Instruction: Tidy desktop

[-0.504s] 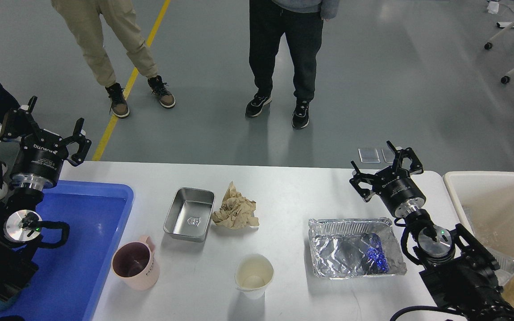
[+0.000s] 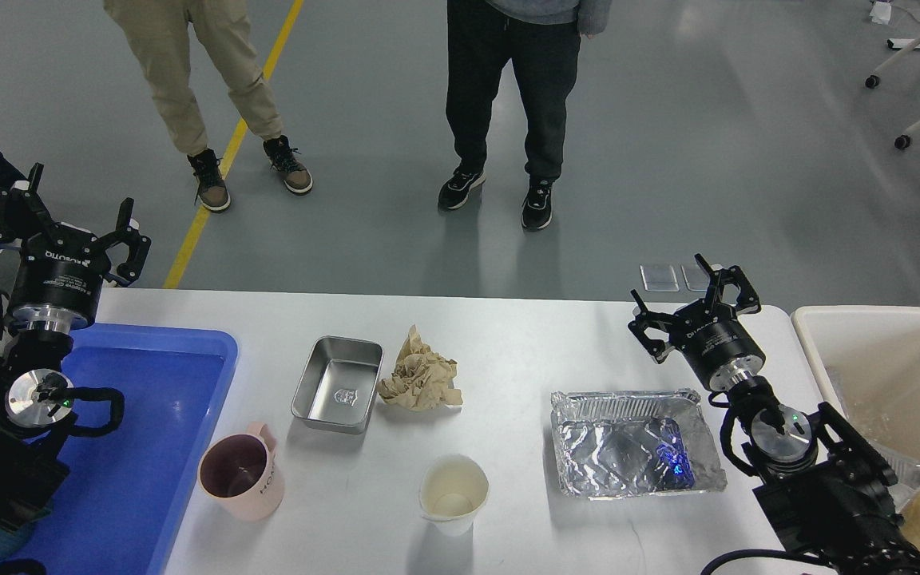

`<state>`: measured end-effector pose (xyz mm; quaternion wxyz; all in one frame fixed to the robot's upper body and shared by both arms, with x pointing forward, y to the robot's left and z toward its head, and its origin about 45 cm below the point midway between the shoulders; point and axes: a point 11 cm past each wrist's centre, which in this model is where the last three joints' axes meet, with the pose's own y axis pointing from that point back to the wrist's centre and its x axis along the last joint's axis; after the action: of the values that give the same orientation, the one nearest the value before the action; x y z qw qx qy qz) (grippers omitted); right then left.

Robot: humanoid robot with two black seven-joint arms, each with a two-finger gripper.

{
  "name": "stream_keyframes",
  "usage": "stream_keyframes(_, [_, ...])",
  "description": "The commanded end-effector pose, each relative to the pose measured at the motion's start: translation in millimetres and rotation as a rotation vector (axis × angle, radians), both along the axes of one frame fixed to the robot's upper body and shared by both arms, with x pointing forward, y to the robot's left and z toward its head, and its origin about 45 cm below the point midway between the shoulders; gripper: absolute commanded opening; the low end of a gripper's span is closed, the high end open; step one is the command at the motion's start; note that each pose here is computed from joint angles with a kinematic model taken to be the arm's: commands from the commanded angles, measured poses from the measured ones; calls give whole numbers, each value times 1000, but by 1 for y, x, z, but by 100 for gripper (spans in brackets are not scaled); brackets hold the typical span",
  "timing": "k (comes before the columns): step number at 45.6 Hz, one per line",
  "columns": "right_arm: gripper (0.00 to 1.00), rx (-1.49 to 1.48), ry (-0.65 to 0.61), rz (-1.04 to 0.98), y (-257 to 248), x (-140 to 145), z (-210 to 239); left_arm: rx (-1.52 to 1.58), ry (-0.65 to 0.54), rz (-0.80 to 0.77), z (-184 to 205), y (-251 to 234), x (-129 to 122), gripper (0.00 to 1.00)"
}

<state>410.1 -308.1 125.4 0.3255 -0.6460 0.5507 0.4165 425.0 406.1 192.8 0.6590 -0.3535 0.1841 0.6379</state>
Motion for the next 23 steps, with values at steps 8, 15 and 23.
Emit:
stream_keyframes(8, [100, -5, 0, -3, -3, 0, 1, 13, 76, -58, -7, -7, 4, 100])
stream_keyframes(15, [100, -3, 0, -2, -2, 0, 0, 18, 91, -81, -7, -11, 5, 99])
stream_keyframes(23, [100, -3, -1, -1, -1, 0, 1, 6, 69, -38, -9, -1, -1, 99])
